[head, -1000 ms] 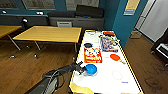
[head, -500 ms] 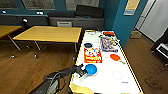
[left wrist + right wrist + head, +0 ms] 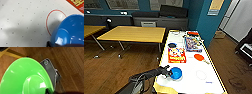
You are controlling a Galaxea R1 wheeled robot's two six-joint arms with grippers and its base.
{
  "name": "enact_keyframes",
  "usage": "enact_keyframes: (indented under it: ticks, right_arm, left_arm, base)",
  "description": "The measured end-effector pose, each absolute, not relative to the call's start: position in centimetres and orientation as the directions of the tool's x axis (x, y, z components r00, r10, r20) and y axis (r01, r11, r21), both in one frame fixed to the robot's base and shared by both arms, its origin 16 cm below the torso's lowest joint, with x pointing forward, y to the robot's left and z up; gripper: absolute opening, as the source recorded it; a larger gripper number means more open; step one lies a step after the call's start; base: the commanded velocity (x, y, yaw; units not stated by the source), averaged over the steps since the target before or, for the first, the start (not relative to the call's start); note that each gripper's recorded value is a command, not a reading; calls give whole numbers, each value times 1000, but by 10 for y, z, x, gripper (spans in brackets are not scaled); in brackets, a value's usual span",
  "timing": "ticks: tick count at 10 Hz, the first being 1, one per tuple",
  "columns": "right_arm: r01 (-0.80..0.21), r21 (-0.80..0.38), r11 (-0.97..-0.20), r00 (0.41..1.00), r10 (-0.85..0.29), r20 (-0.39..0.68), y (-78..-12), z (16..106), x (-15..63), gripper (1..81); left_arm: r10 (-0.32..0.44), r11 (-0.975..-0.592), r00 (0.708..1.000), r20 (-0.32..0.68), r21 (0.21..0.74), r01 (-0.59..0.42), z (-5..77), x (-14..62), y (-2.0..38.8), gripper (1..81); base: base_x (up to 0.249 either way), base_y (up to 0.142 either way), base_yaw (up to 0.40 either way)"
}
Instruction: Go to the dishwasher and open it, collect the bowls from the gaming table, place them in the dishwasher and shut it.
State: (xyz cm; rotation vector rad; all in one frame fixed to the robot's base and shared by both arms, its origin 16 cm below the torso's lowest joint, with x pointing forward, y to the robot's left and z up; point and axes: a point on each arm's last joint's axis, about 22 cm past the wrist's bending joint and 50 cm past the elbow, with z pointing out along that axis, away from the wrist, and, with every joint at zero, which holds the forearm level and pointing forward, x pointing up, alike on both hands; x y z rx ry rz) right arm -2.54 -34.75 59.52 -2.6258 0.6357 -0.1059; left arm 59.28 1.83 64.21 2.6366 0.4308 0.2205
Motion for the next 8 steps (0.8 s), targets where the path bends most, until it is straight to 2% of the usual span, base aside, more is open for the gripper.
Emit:
enact_keyframes:
  ticks: [4, 6, 8]
  right_arm:
    - [-427, -421, -800, 891, -452, -44, -353, 595, -28, 10]
    - [-428, -421, -800, 891, -451, -48, -352, 595, -29, 10]
    - [-429, -424, -798, 892, -449, -58, -352, 599, -30, 10]
  left_arm:
    - [226, -853, 973, 56, 494, 169, 656, 568, 20, 10]
    - [136, -829, 987, 82, 556, 68, 695, 560, 14, 10]
    - [41, -786, 989, 145, 615, -58, 756, 549, 27, 10]
  base:
    - [0, 0, 0]
    - [0, 0, 0]
    - [0, 0, 0]
